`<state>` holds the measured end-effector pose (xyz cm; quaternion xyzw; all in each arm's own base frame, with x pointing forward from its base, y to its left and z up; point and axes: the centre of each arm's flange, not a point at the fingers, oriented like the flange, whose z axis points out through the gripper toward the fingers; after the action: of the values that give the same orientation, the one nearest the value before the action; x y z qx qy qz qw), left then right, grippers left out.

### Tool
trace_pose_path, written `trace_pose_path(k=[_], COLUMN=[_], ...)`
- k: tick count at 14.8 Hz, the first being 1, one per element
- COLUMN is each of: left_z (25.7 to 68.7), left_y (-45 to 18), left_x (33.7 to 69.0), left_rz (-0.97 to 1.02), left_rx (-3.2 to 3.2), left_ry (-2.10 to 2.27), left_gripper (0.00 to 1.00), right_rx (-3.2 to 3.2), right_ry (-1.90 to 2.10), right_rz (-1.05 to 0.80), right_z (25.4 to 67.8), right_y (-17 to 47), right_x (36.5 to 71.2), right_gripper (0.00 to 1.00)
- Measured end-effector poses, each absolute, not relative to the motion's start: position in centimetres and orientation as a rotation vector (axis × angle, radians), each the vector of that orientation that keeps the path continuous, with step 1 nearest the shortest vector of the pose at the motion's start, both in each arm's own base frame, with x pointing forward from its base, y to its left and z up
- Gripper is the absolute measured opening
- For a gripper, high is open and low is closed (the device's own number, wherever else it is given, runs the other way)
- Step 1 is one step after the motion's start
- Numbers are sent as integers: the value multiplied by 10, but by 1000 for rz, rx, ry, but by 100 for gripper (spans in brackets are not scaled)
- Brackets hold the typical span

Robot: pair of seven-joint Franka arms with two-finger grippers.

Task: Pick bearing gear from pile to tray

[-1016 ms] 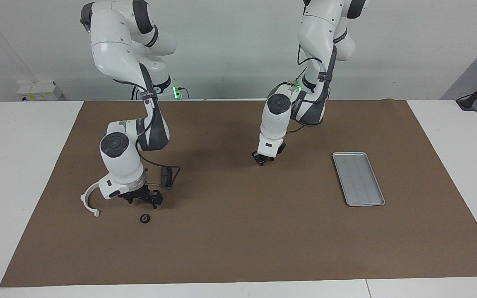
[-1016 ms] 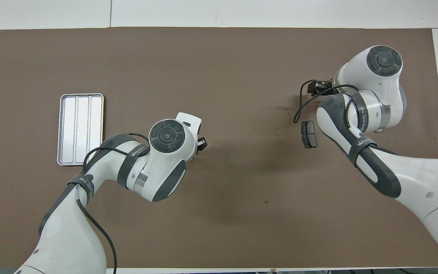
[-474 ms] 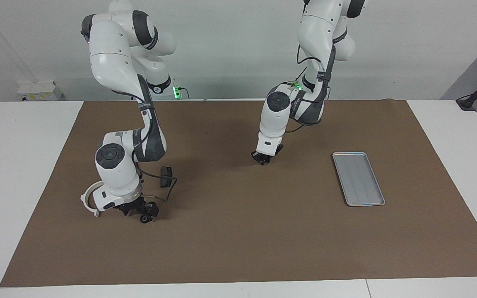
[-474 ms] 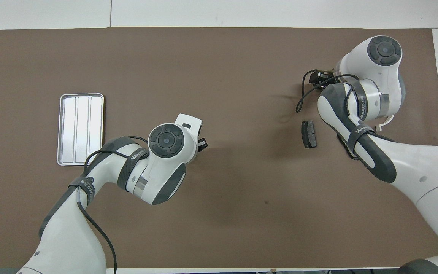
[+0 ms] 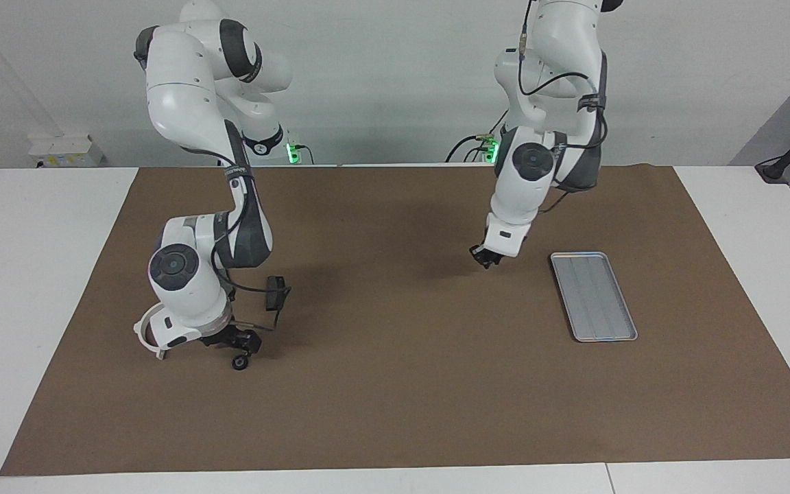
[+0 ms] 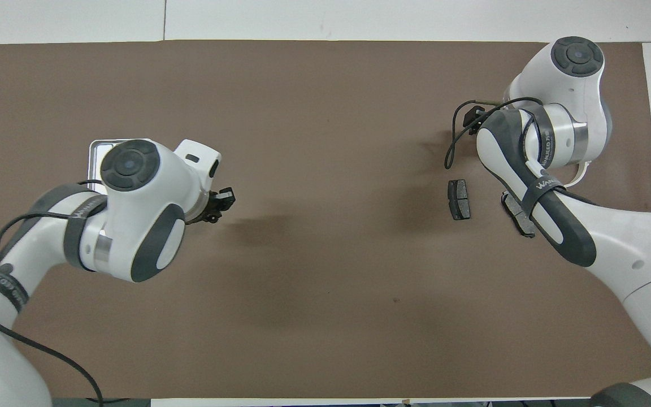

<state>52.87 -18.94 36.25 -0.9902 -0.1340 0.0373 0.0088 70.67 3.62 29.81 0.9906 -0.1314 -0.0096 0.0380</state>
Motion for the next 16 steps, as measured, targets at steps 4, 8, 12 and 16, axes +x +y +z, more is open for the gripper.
trace_pose_path(k=[4,8,12,16], left_z=[359,348,321,305], left_y=[-49,22,15,14], left_x=[548,546,532,523], left_rz=[170,135,120,101], left_rx=[-3133,-3153,-3157,-3159], left_ry=[-197,-138,-119,-124], left_gripper=[23,23,23,23], right_rx=[3039,3045,3083,3084], right_ry=[-401,-409,-452,-455], right_rz=[-53,-54,-60,-57], right_z=[286,283,286,286], right_y=[40,41,43,42], right_x=[720,727,728,729], right_gripper=[100,100,100,91])
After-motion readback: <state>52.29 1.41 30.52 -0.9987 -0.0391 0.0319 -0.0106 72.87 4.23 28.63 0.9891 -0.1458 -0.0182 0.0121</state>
